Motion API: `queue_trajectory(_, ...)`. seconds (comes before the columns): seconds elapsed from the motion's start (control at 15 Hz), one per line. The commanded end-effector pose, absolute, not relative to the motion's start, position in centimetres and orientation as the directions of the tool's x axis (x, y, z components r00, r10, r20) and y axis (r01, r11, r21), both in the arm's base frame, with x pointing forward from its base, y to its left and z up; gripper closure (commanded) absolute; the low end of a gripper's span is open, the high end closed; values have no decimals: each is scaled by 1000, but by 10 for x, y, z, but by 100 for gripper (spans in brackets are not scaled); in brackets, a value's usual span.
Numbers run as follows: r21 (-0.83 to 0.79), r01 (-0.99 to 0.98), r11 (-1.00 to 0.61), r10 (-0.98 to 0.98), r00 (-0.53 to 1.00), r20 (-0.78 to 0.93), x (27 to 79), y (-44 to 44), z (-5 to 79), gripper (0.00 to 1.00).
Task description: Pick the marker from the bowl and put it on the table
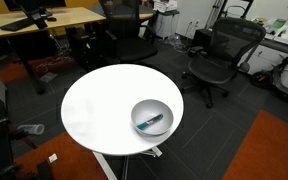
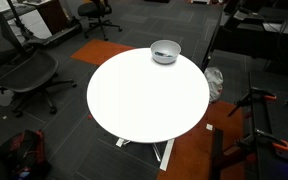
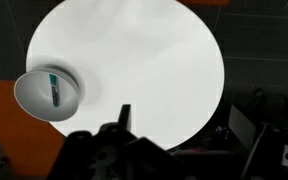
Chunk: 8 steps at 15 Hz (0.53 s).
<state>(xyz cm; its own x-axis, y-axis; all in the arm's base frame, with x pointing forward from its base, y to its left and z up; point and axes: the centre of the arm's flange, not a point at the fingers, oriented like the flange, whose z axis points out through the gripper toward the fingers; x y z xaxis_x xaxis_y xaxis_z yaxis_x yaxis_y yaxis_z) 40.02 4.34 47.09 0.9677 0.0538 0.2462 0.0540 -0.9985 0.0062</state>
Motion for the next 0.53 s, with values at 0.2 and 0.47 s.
queue_trajectory(0.2, 16, 51, -999, 53, 976, 212, 460, -29, 468, 0)
queue_trajectory(0.47, 22, 10, -1000, 14, 980, 198, 486, -66, 453, 0)
